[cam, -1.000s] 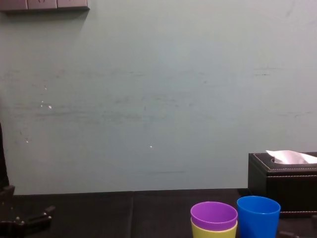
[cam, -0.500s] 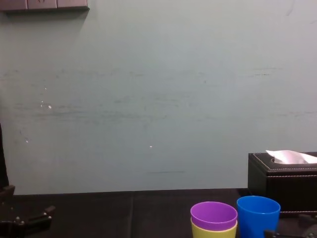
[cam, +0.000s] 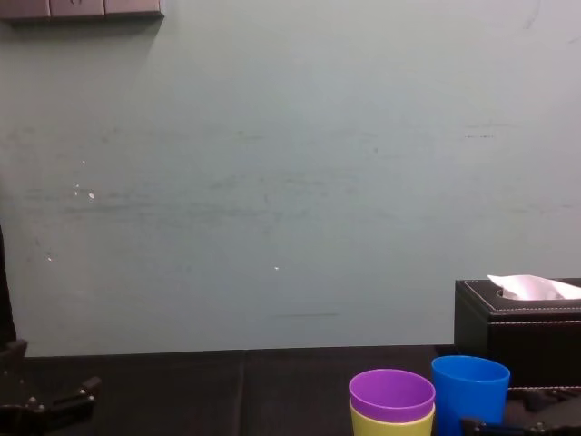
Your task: Stack the three plastic cups sequentially using one hand.
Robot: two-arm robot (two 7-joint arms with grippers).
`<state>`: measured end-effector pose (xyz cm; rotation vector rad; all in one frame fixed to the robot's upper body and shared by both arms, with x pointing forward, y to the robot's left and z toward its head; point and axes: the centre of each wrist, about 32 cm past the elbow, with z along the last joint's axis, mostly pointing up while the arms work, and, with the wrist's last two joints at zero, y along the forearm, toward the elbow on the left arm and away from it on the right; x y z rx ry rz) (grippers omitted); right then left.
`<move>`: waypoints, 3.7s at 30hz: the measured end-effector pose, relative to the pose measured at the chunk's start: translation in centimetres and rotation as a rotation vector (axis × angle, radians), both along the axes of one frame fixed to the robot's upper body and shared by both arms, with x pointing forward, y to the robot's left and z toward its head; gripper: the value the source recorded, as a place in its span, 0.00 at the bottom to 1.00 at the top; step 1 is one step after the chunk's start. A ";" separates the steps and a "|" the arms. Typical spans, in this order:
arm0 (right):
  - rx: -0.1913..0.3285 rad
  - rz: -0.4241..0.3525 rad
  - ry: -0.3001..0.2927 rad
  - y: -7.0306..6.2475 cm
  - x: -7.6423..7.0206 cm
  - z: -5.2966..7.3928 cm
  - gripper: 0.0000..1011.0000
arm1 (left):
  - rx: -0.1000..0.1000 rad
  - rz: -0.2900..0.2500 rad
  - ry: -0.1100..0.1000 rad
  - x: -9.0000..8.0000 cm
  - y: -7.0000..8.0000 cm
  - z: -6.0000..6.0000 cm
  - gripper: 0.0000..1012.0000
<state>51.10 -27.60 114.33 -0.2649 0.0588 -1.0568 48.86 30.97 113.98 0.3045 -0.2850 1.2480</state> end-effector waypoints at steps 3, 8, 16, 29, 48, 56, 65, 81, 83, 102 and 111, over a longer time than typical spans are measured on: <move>0.001 0.002 0.000 0.1 0.2 -0.1 0.99 | 0.000 0.000 0.000 0.0 0.0 0.0 1.00; 0.008 0.009 0.002 0.3 0.4 -0.2 0.99 | 0.000 0.000 0.000 0.0 0.0 0.0 1.00; 0.027 0.018 0.003 0.3 0.5 -0.3 0.99 | 0.000 0.000 0.000 0.0 0.0 0.0 1.00; 0.062 0.032 0.005 0.5 0.4 -0.5 0.99 | 0.000 0.000 0.000 0.0 0.0 0.0 1.00; 0.062 0.032 -0.008 1.5 0.8 -0.8 0.99 | 0.000 0.000 0.000 0.0 0.0 0.0 1.00; 0.063 0.036 -0.008 1.7 1.0 -0.8 0.99 | 0.000 0.000 0.000 0.0 0.0 0.0 1.00; 0.061 0.036 -0.009 1.6 0.9 -0.8 0.88 | 0.000 0.000 0.000 0.0 0.0 0.0 1.00; 0.068 0.039 -0.038 0.5 0.2 0.6 0.70 | 0.000 0.000 0.000 0.0 0.0 0.0 1.00; 0.066 0.047 -0.053 0.1 -0.1 1.3 0.70 | 0.000 0.000 0.000 0.0 0.0 0.0 1.00; 0.140 0.239 -0.127 -2.0 -3.2 9.3 0.70 | 0.000 0.000 0.000 0.0 0.0 0.0 1.00; 0.138 0.317 -0.113 -0.9 -3.7 9.9 0.70 | 0.000 0.000 0.000 0.0 0.0 0.0 1.00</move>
